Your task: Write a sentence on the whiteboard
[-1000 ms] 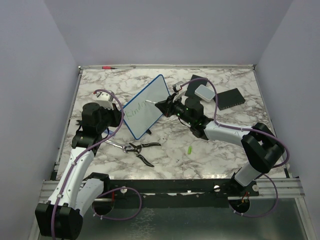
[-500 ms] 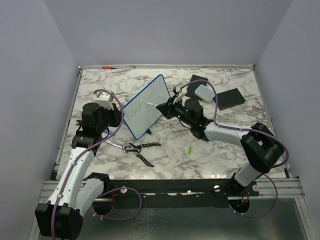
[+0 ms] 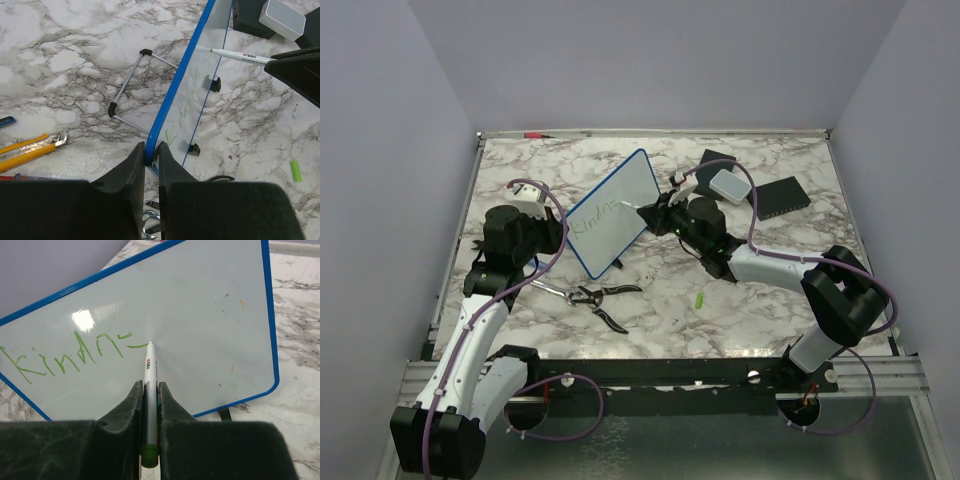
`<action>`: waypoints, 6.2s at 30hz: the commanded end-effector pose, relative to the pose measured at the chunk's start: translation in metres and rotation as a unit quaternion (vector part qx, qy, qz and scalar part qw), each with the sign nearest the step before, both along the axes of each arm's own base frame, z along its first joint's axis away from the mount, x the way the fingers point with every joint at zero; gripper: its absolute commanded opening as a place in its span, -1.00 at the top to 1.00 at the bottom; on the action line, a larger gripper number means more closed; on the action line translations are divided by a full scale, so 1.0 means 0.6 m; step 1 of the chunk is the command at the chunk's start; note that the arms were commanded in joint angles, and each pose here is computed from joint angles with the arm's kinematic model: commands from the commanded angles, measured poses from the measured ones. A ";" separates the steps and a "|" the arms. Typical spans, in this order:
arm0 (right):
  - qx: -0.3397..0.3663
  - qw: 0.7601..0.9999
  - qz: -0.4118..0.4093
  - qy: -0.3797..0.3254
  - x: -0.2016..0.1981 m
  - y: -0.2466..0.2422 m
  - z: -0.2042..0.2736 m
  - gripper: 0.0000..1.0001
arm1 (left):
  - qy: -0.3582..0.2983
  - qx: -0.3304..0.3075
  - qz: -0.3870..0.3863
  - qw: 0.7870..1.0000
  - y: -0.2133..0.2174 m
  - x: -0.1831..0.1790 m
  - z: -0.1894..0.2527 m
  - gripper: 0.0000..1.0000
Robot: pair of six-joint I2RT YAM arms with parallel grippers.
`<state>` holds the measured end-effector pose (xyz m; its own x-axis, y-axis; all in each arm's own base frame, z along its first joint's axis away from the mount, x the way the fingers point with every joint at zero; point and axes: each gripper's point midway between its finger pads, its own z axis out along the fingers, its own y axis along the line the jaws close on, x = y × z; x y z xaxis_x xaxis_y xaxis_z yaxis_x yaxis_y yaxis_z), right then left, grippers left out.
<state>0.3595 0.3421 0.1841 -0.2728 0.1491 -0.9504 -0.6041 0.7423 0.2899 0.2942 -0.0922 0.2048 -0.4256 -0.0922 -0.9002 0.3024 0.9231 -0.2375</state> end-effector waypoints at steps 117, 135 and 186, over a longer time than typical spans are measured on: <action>-0.018 1.000 0.018 -0.015 -0.024 0.027 -0.008 0.98 | -0.002 0.008 -0.001 1.000 0.001 -0.006 -0.003 0.95; -0.026 0.999 0.015 -0.011 -0.022 0.026 -0.012 0.98 | -0.002 0.008 -0.002 1.000 0.000 -0.006 -0.003 0.94; 0.006 0.998 -0.028 -0.047 0.035 0.008 0.060 0.98 | -0.001 0.008 -0.002 1.000 0.000 -0.006 -0.004 0.94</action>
